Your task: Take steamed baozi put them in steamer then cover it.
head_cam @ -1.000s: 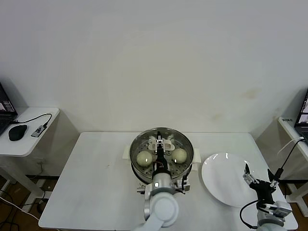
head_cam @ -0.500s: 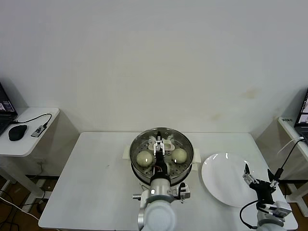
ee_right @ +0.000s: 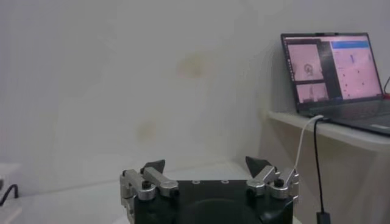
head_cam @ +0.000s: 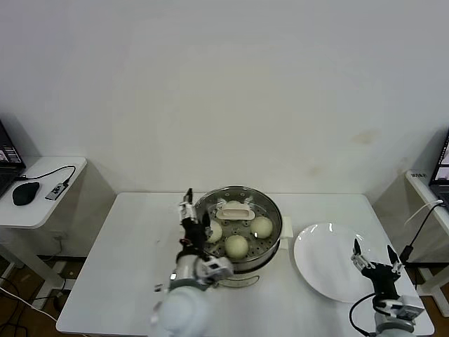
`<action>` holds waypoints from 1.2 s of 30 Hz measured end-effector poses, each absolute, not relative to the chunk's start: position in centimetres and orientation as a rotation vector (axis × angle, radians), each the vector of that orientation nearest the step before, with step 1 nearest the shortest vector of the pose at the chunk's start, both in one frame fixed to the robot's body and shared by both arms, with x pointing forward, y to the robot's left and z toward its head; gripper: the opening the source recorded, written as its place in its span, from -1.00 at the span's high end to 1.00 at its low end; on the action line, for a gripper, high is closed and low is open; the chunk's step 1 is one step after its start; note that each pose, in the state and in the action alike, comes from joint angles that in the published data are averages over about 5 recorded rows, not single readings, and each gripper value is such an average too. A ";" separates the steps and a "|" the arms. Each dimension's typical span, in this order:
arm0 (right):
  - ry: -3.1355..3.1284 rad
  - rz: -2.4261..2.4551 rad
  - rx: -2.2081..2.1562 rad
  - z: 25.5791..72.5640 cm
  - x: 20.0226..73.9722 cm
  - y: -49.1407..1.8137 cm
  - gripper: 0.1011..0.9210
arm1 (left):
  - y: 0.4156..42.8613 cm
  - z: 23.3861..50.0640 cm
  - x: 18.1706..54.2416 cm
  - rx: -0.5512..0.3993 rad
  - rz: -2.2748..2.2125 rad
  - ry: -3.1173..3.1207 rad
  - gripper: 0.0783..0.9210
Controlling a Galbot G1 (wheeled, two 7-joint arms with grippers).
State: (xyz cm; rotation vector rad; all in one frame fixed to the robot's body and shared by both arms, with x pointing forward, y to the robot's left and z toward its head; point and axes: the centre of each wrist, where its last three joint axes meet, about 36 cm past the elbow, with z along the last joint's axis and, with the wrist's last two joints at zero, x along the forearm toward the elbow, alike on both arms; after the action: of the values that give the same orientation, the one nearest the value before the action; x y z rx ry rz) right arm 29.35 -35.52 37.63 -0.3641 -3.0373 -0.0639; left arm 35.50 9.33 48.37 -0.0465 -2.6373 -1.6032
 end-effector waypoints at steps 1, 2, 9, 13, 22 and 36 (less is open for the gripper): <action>-3.039 -0.055 -0.356 37.6 29.3 -35.5 -0.76 | 10.1 48.3 35.6 -0.059 -1.561 -2.672 -0.77; -3.042 -0.046 -0.348 37.6 29.2 -35.5 -0.76 | 10.9 48.2 35.7 -0.073 -1.518 -2.707 -0.77; -3.049 0.022 -0.258 37.2 28.7 -34.8 -0.76 | 16.4 46.1 36.0 -0.136 -1.148 -2.911 -0.77; -3.030 0.037 -0.191 36.9 28.1 -34.2 -0.76 | 19.7 44.6 34.9 -0.113 -0.913 -2.973 -0.77; -2.961 0.004 -0.105 36.5 26.3 -32.9 -0.76 | 25.3 40.6 30.4 -0.072 -0.508 -2.938 -0.77; -2.843 0.006 0.030 37.6 24.1 -32.0 -0.76 | 26.4 37.5 23.9 -0.088 -0.300 -2.792 -0.77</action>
State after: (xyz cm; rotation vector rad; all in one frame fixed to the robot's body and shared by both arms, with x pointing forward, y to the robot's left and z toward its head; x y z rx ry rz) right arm 24.14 -32.02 37.59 0.0298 -2.8427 0.0060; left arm 23.95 26.40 37.46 -0.0876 -2.7917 -0.3003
